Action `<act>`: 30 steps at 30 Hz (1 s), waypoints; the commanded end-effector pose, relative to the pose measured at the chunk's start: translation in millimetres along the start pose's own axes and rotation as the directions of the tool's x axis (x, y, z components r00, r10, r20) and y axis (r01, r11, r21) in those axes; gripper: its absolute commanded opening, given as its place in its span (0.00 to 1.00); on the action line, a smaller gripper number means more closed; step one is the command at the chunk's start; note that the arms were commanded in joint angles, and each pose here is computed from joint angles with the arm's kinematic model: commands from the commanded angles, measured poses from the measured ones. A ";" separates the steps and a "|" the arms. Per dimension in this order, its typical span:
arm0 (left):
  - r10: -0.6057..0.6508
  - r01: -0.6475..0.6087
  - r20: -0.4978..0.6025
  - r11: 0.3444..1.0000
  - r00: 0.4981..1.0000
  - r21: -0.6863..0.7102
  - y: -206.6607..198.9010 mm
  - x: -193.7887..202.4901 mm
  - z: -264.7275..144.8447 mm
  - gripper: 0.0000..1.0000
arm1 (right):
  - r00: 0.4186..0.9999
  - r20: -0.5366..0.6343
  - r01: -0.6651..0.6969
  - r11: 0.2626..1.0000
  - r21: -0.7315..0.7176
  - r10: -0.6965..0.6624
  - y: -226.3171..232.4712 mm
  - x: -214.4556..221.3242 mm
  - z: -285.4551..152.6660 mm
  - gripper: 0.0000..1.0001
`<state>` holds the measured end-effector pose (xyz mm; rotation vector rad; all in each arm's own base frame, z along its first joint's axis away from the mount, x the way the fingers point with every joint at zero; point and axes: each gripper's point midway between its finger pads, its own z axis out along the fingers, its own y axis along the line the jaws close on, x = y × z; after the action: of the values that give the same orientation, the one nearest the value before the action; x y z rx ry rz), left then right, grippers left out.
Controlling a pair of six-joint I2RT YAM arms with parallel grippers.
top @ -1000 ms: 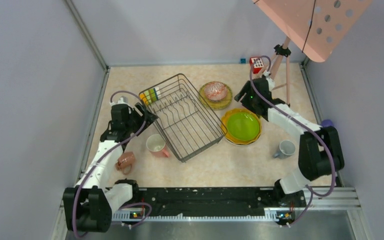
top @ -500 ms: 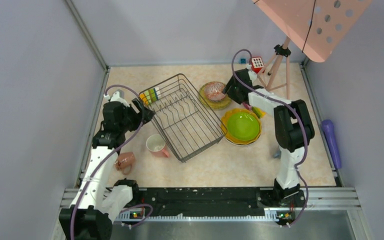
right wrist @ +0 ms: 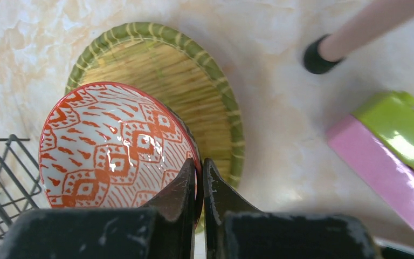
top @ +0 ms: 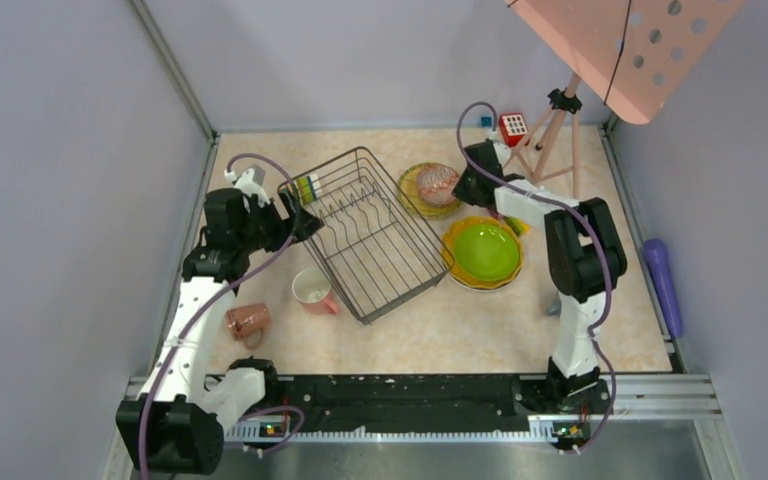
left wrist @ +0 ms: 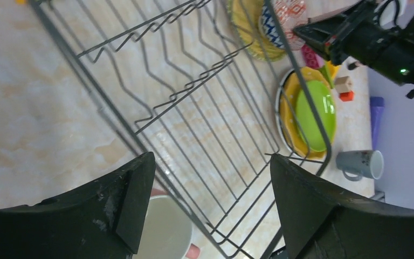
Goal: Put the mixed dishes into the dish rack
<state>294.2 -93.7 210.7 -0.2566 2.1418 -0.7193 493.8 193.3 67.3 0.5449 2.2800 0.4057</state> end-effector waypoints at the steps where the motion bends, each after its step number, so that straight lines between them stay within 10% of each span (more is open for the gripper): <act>1: 0.065 -0.065 0.005 0.983 0.998 0.173 -44.7 -24.6 -8.4 0.86 | 0.970 0.243 0.044 0.995 -0.094 -0.020 34.9 -70.2 -60.6 0.00; 12: 0.132 -0.120 0.004 0.884 0.991 0.451 -138.4 -13.2 1.4 0.98 | 0.897 0.421 0.264 0.925 -0.273 -0.132 56.5 -97.4 -175.3 0.00; 24: -0.008 -0.048 0.078 0.719 0.997 0.694 -198.2 -36.7 -4.1 0.98 | 0.933 0.294 0.358 0.435 -0.826 -0.210 127.5 -17.8 -288.6 0.00; 30: 0.016 -0.083 0.100 0.699 0.995 0.710 -217.5 -30.5 -5.5 0.98 | 0.943 0.265 0.328 0.418 -0.847 -0.204 130.5 -15.9 -295.5 0.00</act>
<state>298.5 -243.9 335.7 0.1371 1.7197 -1.3937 340.0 251.8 285.4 -0.2563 1.7950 1.1578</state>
